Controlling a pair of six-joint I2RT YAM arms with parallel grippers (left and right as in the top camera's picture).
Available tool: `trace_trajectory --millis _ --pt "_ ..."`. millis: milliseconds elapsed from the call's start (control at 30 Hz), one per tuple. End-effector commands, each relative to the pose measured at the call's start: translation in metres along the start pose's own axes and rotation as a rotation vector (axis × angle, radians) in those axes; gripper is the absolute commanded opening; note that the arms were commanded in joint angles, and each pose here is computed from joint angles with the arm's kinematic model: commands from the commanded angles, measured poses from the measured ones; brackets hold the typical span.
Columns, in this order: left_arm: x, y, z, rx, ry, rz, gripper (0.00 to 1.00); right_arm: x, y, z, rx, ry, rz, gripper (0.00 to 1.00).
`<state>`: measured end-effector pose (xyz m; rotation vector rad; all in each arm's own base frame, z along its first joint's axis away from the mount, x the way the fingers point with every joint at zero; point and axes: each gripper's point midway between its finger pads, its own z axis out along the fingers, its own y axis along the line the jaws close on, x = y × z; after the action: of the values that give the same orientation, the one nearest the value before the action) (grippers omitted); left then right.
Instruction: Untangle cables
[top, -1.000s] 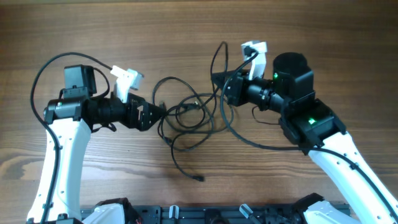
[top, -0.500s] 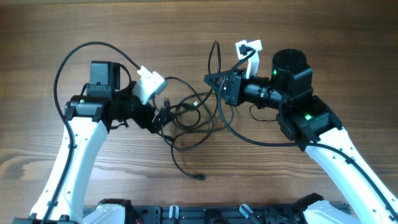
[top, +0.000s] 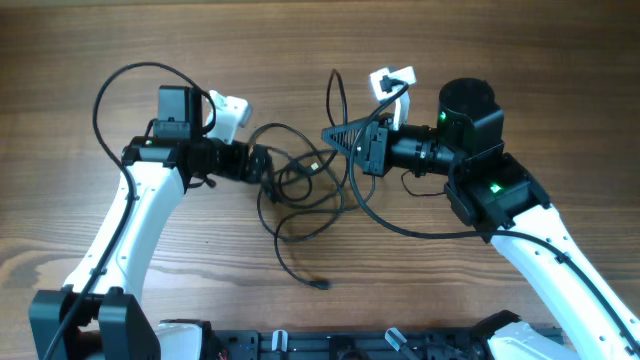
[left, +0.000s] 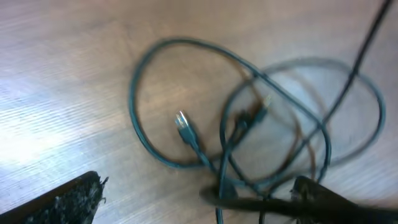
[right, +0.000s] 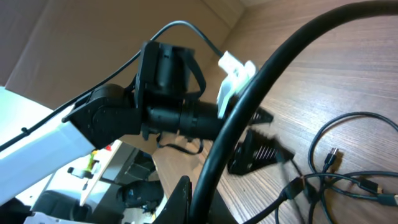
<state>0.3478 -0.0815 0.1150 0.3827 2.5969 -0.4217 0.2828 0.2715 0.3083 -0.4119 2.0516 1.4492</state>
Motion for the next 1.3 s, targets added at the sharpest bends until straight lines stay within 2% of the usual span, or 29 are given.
trace_trajectory --millis 0,133,367,467,600,700,767,833,900,967,1033,1267 --pt "-0.021 0.001 -0.002 0.004 -0.071 -0.210 1.00 -0.001 0.008 0.000 -0.036 0.019 -0.029 0.04" --pt "-0.034 -0.026 -0.004 0.159 -0.115 -0.190 1.00 0.004 0.005 0.000 -0.025 0.035 -0.009 0.04" --pt "-0.032 -0.028 -0.004 0.166 -0.103 -0.193 1.00 -0.004 -0.008 0.001 0.044 -0.011 0.007 0.04" --pt "-0.032 -0.027 -0.004 0.170 -0.096 -0.288 1.00 -0.016 -0.023 -0.001 0.132 -0.084 0.074 0.04" --pt "-0.032 -0.019 -0.007 0.170 -0.091 -0.488 1.00 -0.033 -0.033 -0.005 0.194 -0.178 0.117 0.04" --pt "-0.036 -0.020 -0.013 0.227 -0.097 -0.581 1.00 -0.046 -0.037 -0.009 0.224 -0.249 0.137 0.04" --pt "-0.047 -0.034 -0.023 0.352 -0.124 -0.534 1.00 -0.056 -0.035 -0.011 0.219 -0.295 0.141 0.04" --pt "-0.056 -0.052 -0.035 0.465 -0.175 -0.358 1.00 -0.062 -0.030 -0.011 0.195 -0.319 0.141 0.04" --pt "-0.059 -0.059 -0.042 0.499 -0.208 -0.262 1.00 -0.068 -0.025 -0.012 0.175 -0.340 0.139 0.04" --pt "-0.062 -0.060 -0.045 0.499 -0.219 -0.268 1.00 -0.073 -0.025 -0.014 0.177 -0.366 0.142 0.04" --pt "-0.065 -0.060 -0.046 0.513 -0.207 -0.368 0.99 -0.077 -0.025 -0.016 0.185 -0.386 0.138 0.04" --pt "-0.070 -0.067 -0.052 0.625 -0.037 -0.953 1.00 -0.078 -0.032 -0.011 0.195 -0.386 0.132 0.04"
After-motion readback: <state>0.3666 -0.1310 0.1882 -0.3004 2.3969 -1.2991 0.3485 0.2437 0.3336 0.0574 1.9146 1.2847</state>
